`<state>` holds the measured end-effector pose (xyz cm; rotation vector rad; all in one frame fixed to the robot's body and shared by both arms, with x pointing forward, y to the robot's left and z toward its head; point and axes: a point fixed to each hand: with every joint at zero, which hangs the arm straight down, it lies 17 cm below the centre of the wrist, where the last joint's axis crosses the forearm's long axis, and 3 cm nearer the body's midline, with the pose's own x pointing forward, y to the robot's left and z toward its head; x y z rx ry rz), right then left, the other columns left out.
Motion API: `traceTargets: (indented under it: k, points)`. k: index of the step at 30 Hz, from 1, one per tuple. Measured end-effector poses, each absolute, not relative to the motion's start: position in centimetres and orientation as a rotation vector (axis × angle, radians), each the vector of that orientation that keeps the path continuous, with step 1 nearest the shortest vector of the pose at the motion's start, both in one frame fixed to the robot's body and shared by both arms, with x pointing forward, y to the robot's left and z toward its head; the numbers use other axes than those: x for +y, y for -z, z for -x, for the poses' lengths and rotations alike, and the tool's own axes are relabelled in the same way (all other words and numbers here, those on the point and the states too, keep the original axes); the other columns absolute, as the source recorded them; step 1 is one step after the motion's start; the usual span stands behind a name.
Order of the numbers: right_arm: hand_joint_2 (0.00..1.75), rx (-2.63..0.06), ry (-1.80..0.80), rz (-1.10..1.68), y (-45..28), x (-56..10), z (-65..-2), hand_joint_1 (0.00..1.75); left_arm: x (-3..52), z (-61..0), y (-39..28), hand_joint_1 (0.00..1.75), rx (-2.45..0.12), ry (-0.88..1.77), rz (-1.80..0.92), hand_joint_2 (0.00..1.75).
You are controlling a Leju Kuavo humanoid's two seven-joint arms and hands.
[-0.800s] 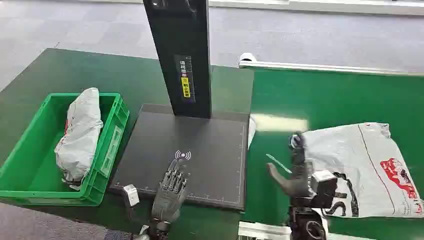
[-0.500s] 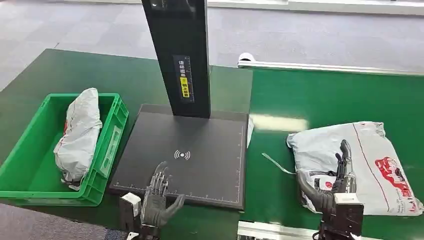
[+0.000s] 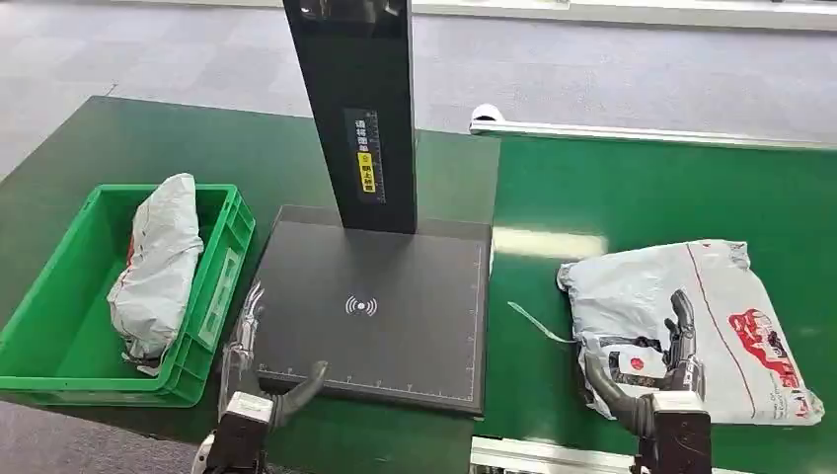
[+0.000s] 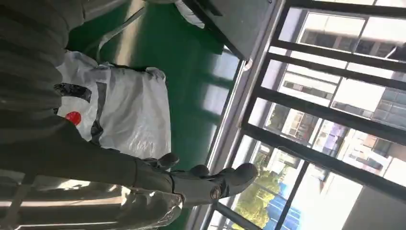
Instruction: Moved the parcel from conveyor to table for the left to box.
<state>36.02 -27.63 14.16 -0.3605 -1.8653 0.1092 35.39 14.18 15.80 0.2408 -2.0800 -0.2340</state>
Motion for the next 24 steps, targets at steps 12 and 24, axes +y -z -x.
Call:
traceTargets:
  k: [12,24]
  points:
    - [1.75,-1.835,-0.103,0.338,-13.6,-27.4,-37.1,0.0,13.6,-35.6,-16.9,0.0,-2.082,0.218,-0.224,1.75]
    - [1.75,-1.71,-0.094,0.439,-11.1,-30.6,-39.1,0.0,12.9,-35.5,-17.0,0.0,-2.087,0.189,-0.191,1.75]
